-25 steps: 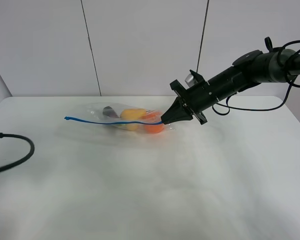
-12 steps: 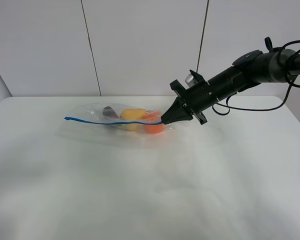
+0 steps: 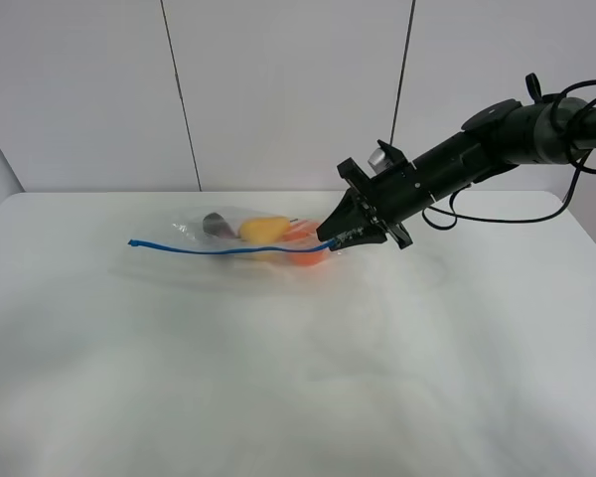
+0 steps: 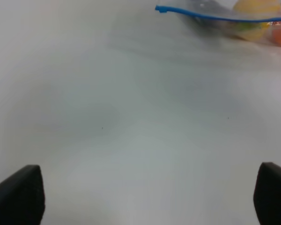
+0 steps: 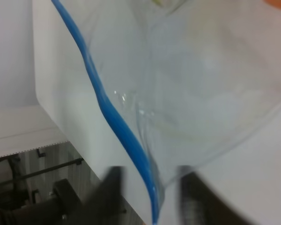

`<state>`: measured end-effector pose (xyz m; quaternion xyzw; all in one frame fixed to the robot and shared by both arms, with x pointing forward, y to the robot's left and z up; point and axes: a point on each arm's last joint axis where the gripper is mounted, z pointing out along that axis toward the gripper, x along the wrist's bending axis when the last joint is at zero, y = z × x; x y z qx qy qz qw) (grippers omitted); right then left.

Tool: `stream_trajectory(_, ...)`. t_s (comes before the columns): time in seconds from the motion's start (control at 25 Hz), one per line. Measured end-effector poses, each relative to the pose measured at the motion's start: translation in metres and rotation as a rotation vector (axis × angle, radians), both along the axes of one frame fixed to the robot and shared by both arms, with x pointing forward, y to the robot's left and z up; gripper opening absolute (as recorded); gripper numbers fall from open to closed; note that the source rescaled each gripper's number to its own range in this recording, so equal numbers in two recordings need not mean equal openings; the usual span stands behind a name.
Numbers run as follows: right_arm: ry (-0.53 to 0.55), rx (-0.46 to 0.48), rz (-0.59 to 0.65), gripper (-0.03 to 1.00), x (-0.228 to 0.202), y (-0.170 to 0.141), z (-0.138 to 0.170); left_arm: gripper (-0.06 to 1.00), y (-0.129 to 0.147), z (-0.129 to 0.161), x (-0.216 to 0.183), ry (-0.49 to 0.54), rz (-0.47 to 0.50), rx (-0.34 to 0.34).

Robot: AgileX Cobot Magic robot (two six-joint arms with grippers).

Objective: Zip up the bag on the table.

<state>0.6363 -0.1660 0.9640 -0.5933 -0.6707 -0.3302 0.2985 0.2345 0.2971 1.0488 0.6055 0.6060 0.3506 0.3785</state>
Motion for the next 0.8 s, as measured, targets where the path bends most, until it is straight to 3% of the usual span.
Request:
stream_trajectory(0.12, 0.005, -0.027, 0.008, 0.80, -0.001, -0.001, -0.002, 1.00, 0.000, 0.000, 0.000, 0.000, 0.000, -0.001)
stream_trajectory(0.24, 0.002, -0.116, 0.027, 0.96, -0.003, -0.007, -0.001, 1.00, 0.000, 0.000, 0.000, 0.000, 0.000, -0.003)
stream_trajectory(0.64, -0.150, -0.731, -0.005, 1.00, 0.016, -0.055, 0.042, 1.00, 0.000, 0.000, 0.000, 0.000, 0.001, -0.003)
stream_trajectory(0.8, -0.143, -0.821, -0.026, 1.00, 0.020, -0.077, 0.047, 1.00, 0.000, 0.000, 0.000, 0.000, 0.001, -0.003)
